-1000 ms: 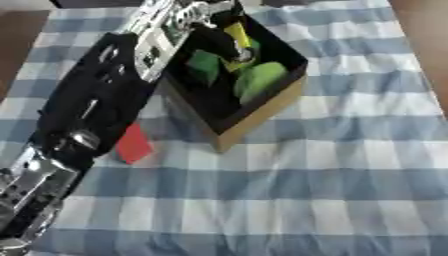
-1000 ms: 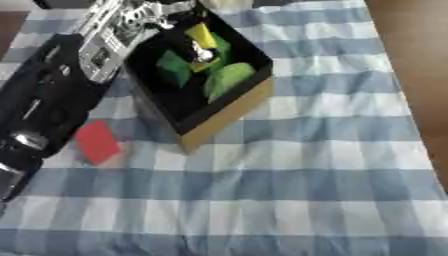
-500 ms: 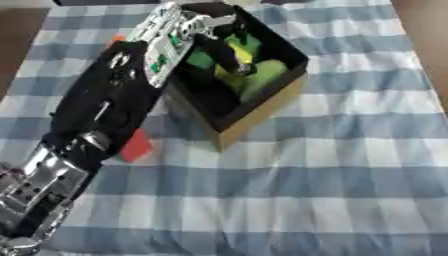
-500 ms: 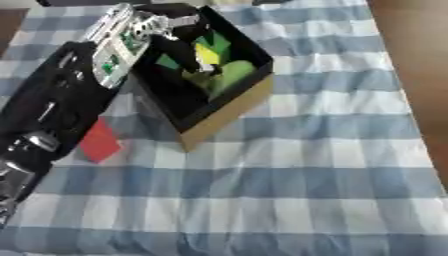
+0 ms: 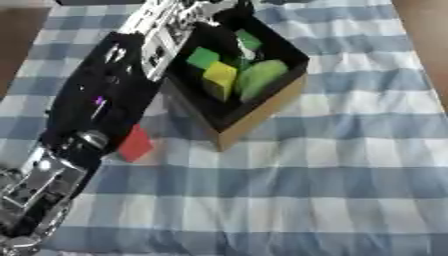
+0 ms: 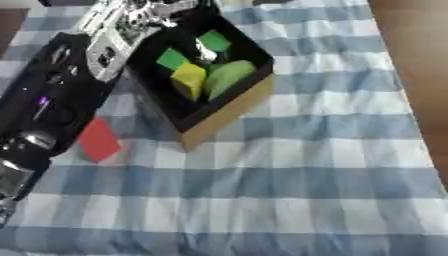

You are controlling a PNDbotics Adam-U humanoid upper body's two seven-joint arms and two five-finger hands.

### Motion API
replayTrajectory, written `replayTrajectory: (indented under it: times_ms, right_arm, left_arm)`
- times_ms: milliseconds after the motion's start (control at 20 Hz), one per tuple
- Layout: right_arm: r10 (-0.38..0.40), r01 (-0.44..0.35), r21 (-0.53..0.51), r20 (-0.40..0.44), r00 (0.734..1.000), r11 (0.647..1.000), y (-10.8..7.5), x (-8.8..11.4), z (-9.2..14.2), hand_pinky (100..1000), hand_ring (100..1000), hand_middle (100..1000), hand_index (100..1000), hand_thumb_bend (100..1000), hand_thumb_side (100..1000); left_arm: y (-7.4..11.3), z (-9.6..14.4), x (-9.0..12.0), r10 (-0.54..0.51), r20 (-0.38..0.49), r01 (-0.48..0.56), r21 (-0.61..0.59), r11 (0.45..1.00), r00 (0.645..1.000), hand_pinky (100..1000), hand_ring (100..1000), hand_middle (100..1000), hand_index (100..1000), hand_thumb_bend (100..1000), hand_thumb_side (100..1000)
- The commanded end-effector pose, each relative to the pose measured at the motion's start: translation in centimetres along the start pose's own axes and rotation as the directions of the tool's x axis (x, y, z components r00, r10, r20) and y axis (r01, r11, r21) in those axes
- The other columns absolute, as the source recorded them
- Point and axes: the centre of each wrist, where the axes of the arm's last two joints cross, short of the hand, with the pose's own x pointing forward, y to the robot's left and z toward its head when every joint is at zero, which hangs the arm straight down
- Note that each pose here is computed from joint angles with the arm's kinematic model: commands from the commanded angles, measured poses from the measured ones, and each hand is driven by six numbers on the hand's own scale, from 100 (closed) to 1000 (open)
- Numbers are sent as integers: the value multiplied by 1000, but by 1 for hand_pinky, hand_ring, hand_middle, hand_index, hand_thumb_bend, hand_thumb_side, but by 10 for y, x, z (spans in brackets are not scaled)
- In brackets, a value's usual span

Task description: Pick up objects on the table and place them in the box.

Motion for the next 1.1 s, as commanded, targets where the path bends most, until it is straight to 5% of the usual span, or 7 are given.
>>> replayTrajectory:
  times_ms: [50,450,750,1100]
  right_arm:
    - [64,-69,84,55,996,994,-3,7,-6,1000,1000,403,1000,100,531]
    - [77,-81,80,50,996,993,-5,9,-5,1000,1000,404,1000,100,523]
    - [84,-88,81,48,995,993,-5,9,-4,1000,1000,401,1000,100,523]
    - [93,-97,80,49,994,992,-4,9,-3,1000,1000,398,1000,100,523]
  left_arm:
    - [27,18,-4,-5,1,5,80,997,1000,954,897,806,900,484,483]
    - [52,71,-59,-26,-136,45,134,990,990,958,914,821,901,536,360]
    - [44,80,-106,-95,-242,100,5,995,966,958,926,830,896,617,250]
    - [37,81,-134,-139,-282,131,-47,990,949,959,929,839,892,626,158]
